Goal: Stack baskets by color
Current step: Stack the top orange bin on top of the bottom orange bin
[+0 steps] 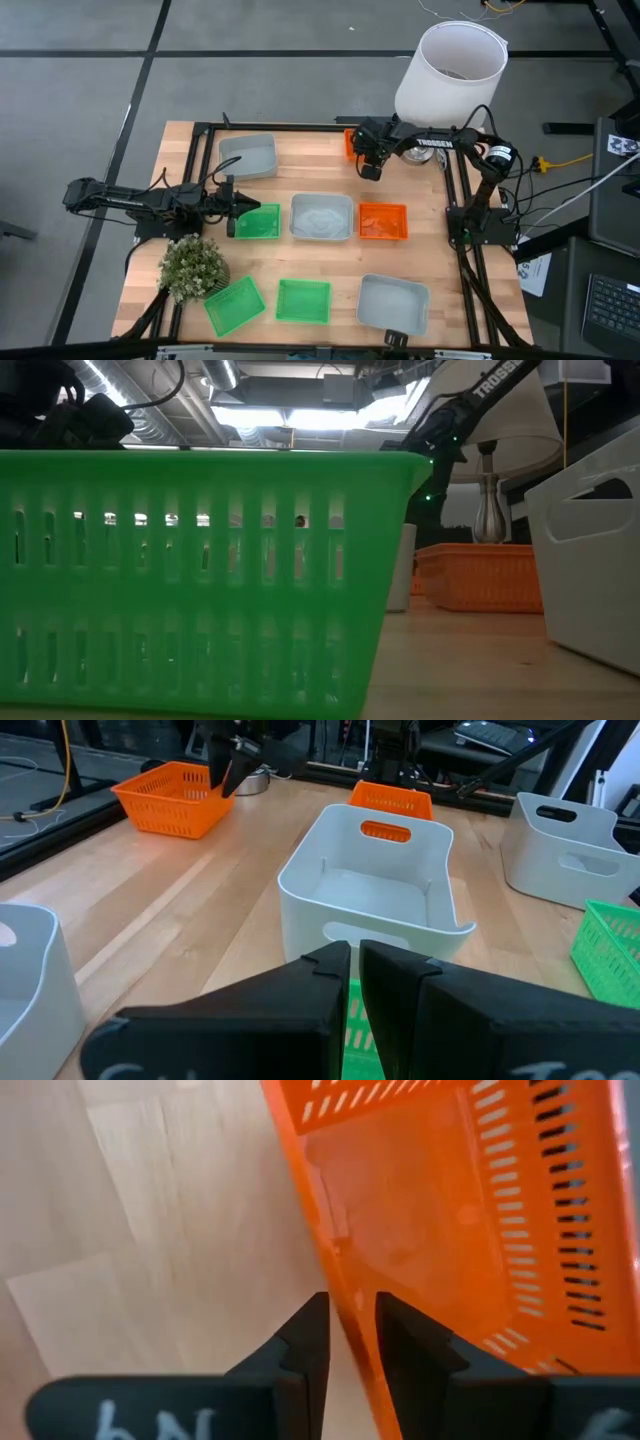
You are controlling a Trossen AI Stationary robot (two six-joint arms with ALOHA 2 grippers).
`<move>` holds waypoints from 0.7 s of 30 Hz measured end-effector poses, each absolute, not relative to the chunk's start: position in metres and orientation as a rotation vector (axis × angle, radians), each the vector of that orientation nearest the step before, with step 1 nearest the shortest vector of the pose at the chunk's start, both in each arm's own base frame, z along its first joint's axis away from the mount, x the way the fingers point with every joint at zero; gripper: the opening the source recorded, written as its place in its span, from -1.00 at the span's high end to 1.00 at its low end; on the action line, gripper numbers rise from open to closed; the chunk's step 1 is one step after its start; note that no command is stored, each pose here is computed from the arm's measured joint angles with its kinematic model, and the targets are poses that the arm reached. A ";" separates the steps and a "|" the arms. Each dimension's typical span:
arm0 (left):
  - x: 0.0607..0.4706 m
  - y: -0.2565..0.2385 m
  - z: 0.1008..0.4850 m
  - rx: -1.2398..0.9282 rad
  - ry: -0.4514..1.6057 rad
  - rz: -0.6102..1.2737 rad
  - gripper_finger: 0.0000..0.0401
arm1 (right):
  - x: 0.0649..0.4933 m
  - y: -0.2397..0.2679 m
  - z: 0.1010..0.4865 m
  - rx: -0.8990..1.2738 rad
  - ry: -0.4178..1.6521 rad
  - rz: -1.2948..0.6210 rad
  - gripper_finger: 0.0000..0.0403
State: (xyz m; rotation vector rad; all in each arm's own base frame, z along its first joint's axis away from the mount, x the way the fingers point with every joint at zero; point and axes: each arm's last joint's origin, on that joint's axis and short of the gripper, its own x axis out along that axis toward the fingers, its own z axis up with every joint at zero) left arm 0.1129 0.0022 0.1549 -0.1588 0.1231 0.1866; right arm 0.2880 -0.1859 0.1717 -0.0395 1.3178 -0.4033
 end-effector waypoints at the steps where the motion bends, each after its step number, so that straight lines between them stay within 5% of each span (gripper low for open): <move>1: 0.113 0.002 0.155 -0.159 0.123 0.187 0.89 | 0.286 -0.185 0.169 -0.037 1.327 -0.400 0.57; 7: 0.113 0.002 0.155 -0.159 0.123 0.187 0.89 | 0.280 -0.181 0.159 -0.011 1.356 -0.406 0.63; 12: 0.113 0.002 0.155 -0.158 0.123 0.187 0.89 | 0.281 -0.182 0.162 -0.004 1.356 -0.411 0.95; 21: 0.113 0.002 0.155 -0.155 0.123 0.187 0.89 | 0.296 -0.164 0.185 -0.077 1.354 -0.429 0.99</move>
